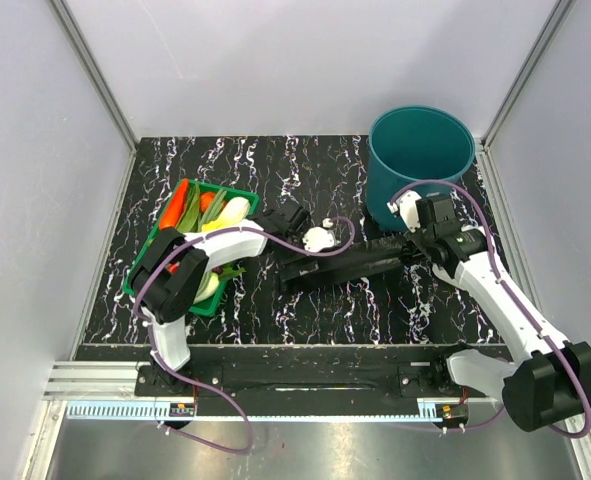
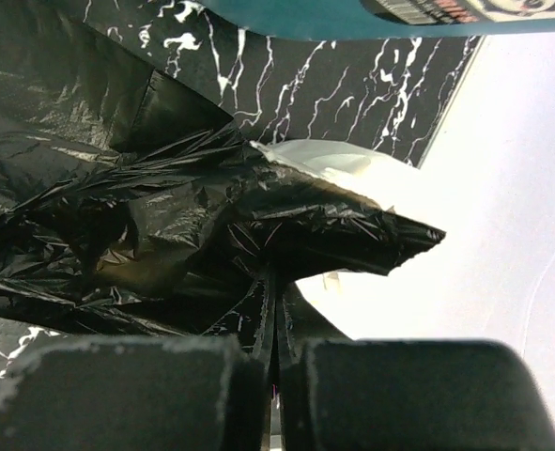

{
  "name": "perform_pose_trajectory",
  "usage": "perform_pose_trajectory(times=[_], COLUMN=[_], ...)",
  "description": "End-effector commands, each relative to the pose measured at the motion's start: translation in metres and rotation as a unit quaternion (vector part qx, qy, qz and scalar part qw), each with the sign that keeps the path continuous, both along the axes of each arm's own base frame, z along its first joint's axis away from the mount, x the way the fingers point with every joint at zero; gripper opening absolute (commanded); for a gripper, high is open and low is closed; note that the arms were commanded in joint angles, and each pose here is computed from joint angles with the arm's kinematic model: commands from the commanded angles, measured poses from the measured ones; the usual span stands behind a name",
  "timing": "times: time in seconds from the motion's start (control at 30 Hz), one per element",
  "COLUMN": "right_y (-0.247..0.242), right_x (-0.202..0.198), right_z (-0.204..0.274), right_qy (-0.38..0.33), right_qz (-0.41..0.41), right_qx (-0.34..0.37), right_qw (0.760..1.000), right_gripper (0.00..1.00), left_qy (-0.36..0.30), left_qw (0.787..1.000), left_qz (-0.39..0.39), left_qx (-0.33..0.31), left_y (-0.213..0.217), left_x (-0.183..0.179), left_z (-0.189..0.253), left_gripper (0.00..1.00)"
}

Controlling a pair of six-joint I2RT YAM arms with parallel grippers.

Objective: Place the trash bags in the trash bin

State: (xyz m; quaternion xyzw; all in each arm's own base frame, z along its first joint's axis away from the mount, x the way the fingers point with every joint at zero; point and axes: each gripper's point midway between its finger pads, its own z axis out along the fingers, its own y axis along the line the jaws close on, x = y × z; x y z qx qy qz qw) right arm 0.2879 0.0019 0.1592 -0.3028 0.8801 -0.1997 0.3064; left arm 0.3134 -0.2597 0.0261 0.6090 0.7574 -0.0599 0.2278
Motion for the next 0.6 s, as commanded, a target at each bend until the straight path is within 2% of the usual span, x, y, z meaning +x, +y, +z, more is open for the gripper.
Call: perform_pose_trajectory(times=[0.0,0.33,0.57], right_y=[0.000,-0.010,-0.014], right_x=[-0.007,-0.009,-0.008], right_z=[-0.011,-0.037,-0.052], right_qy=[0.011,0.030,0.043], right_qz=[-0.004,-0.008,-0.012], right_qx=[0.012,-0.024,-0.041], right_qw=[1.000,0.999,0.998], right_gripper=[0.00,0.00,0.00], left_qy=[-0.014,0.000,0.016], left_qw=[0.999,0.999,0.999], left_qz=[0.032,0.046,0.041], left_qx=[0.025,0.023,0.002], left_y=[0.028,0.038,0.038], left_x=[0.008,0.001,-0.002], left_z=[0.004,0.001,0.016], left_gripper=[0.99,0.99,0.99])
